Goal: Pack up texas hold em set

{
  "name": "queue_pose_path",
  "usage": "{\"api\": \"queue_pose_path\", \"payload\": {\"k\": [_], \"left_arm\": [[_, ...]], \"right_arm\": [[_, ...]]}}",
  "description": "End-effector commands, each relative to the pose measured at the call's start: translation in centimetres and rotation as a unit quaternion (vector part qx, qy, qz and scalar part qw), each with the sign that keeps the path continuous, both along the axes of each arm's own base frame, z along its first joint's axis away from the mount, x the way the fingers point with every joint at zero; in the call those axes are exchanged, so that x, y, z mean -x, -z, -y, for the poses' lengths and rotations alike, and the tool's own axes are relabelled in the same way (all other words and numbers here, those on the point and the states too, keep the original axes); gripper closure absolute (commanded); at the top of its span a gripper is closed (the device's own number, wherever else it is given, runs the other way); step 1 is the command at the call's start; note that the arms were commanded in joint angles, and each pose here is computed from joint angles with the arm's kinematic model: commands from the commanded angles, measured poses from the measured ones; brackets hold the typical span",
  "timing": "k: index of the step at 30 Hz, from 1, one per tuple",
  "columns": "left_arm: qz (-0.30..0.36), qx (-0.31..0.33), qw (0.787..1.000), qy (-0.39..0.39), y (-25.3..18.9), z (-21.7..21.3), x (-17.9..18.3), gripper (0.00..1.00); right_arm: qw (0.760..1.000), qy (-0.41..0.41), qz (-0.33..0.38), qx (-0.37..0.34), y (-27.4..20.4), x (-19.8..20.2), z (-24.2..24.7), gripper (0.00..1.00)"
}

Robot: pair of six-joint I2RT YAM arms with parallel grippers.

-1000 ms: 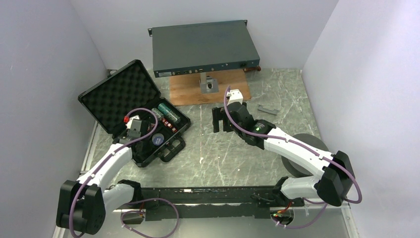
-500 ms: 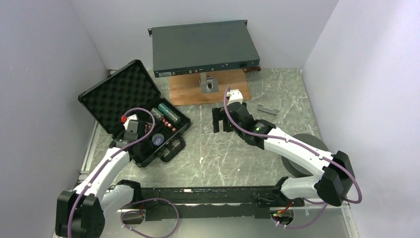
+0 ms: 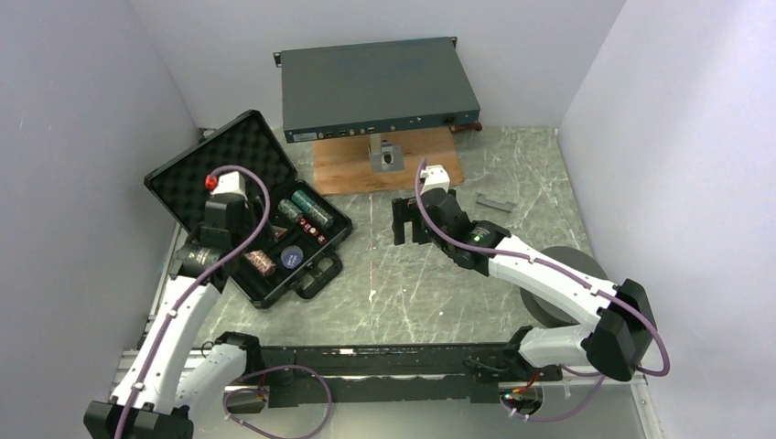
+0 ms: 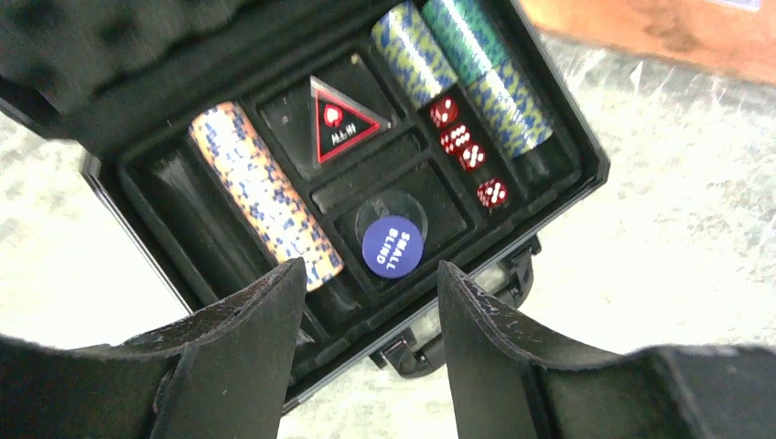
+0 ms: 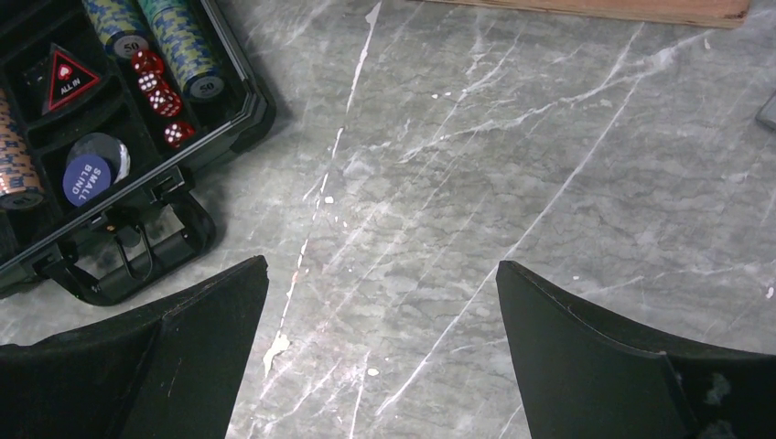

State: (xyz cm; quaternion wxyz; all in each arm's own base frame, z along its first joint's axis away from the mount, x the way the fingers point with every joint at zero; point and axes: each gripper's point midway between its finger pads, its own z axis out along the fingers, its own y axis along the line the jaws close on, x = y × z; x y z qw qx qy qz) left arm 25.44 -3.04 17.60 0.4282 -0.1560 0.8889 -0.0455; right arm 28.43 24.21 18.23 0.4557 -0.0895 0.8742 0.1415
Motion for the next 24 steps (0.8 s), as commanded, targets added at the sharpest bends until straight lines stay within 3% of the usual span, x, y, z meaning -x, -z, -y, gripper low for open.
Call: {"api": "queue_pose_path", "payload": {"k": [1,14,24], "left_arm": [[0.001,-0.034,0.999,0.028,-3.2,-0.7,-1.1,0.40],[0.050,-0.040,0.998,-0.021,-9.3,-4.5,-4.5,0.36],[0.095,0.004,0.992,-0.082,-14.5,-10.1,-9.3,0.37]], "right_arm": [[1.000,0.007,0.016,-0.021,-1.4,0.1,0.2,0.01],[1.000,0.000,0.004,-0.023,-0.8,0.7,0.2,0.01],[1.000,-0.003,-0.009,-0.027,-0.1,1.2,0.1,0.01]]}}
